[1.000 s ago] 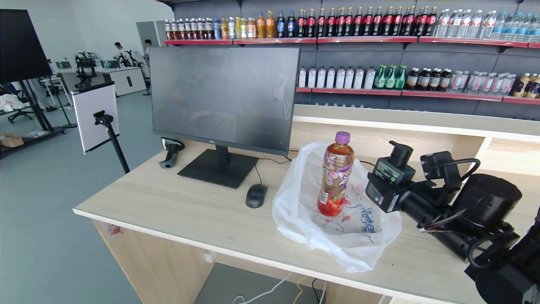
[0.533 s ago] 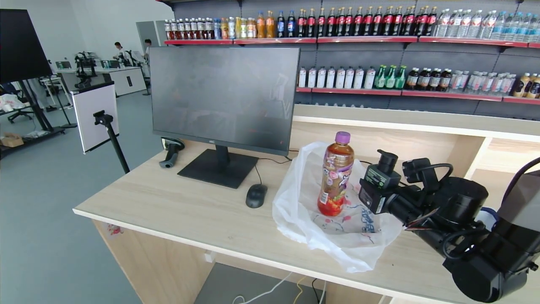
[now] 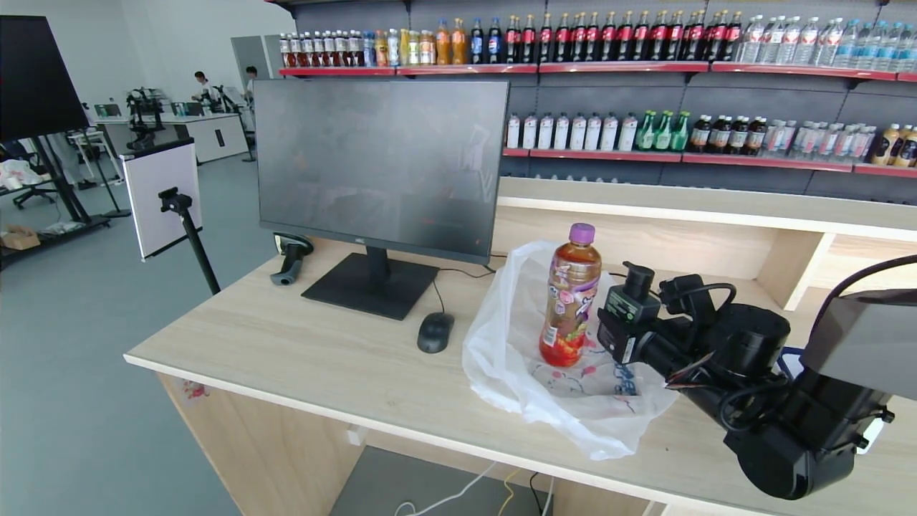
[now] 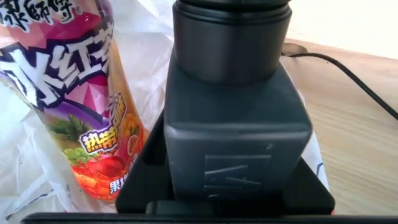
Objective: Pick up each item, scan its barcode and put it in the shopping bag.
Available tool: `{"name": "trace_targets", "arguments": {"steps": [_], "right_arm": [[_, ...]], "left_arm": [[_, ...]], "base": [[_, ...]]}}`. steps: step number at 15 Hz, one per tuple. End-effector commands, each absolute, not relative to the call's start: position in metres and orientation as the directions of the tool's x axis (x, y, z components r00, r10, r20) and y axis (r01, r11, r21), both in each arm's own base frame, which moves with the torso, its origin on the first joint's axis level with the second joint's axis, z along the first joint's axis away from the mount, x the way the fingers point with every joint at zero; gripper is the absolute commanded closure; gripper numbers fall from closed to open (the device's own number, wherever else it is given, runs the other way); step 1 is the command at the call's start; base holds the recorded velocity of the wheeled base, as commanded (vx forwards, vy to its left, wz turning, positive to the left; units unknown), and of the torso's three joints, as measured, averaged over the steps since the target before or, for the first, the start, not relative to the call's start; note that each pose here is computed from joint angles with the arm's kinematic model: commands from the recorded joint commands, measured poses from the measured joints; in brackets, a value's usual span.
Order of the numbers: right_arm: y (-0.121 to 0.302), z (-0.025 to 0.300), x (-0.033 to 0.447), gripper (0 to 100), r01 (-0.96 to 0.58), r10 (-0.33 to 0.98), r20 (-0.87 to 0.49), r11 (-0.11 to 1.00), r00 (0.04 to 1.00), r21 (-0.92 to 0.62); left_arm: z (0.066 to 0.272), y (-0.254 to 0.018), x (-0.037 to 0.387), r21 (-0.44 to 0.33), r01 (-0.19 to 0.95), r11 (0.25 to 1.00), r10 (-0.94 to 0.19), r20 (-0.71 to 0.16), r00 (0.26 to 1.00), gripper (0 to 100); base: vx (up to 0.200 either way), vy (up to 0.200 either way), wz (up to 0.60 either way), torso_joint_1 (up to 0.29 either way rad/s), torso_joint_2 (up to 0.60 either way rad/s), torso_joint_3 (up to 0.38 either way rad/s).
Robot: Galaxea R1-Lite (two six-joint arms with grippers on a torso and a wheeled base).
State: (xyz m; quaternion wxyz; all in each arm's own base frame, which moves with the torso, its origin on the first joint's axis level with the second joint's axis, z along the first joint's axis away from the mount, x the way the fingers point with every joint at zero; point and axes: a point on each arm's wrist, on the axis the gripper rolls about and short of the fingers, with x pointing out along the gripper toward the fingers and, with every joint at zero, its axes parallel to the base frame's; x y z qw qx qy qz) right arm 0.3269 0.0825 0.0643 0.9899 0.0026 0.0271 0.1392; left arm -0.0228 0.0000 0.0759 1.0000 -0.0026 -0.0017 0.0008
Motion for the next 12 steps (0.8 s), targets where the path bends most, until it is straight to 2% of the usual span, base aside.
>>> {"name": "trace_targets", "arguments": {"steps": [1, 12], "right_arm": [[0.080, 0.055, 0.330, 100, -0.267, 0.268, -0.077, 0.964, 0.961, 0.012], [0.073, 0.041, 0.339, 100, -0.245, 0.242, -0.107, 0.970, 0.964, -0.013]], "left_arm": [[0.076, 0.000, -0.023, -0.005, -0.002, 1.000, 0.002, 0.005, 1.000, 0], [0.076, 0.000, -0.023, -0.005, -0.002, 1.000, 0.002, 0.003, 1.000, 0]], "base": [[0.000, 0.000, 0.00, 0.000, 0.00, 0.000], [0.000, 0.000, 0.00, 0.000, 0.00, 0.000]]}}
